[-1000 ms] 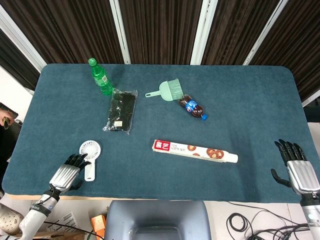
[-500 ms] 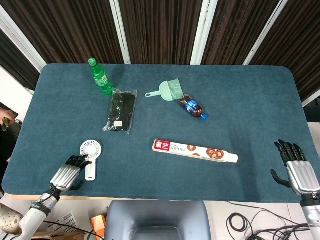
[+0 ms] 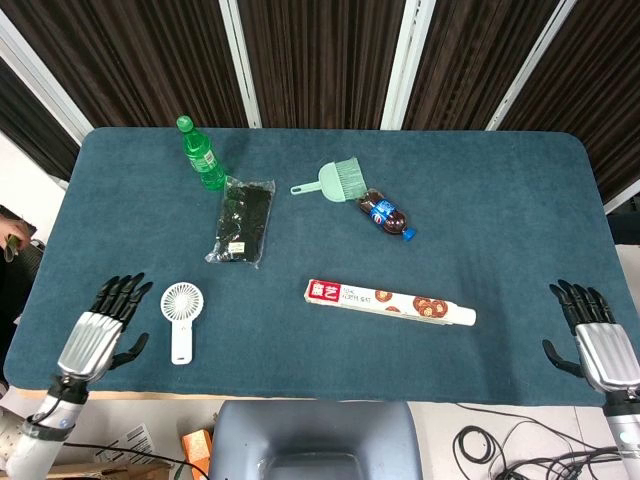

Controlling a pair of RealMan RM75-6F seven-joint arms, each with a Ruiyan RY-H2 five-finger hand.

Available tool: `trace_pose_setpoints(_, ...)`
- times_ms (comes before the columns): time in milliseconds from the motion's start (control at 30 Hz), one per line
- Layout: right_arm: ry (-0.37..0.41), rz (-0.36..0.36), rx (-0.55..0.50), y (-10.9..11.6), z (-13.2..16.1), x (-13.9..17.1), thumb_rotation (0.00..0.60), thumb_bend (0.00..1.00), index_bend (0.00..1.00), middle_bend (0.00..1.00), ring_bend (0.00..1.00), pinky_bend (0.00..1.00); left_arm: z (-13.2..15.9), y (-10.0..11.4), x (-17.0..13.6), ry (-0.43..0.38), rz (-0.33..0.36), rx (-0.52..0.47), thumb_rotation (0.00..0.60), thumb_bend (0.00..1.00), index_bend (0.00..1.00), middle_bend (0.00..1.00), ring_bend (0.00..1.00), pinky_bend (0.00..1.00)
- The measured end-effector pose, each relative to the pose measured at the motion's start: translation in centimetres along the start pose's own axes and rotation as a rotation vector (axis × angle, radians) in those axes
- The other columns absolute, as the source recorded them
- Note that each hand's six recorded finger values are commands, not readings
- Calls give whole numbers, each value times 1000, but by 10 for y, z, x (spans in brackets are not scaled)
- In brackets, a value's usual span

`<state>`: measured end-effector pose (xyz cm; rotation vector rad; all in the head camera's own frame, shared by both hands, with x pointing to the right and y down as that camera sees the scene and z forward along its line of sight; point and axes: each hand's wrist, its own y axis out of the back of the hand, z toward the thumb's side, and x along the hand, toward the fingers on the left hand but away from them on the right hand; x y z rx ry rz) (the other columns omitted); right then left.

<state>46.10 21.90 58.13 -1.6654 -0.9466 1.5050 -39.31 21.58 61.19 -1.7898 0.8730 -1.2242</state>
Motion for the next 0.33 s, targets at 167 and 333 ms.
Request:
trace_pose_setpoints(167, 11, 1, 7, 0, 3, 2, 600, 309, 0, 35, 0, 0, 7, -13, -20, 52, -111, 41, 600, 247, 0, 0, 0, 70)
trace_pose_setpoints(333, 11, -6, 4, 2, 2, 5, 600, 309, 0, 35, 0, 0, 6, -17, -33, 75, -142, 63, 600, 246, 0, 0, 0, 70)
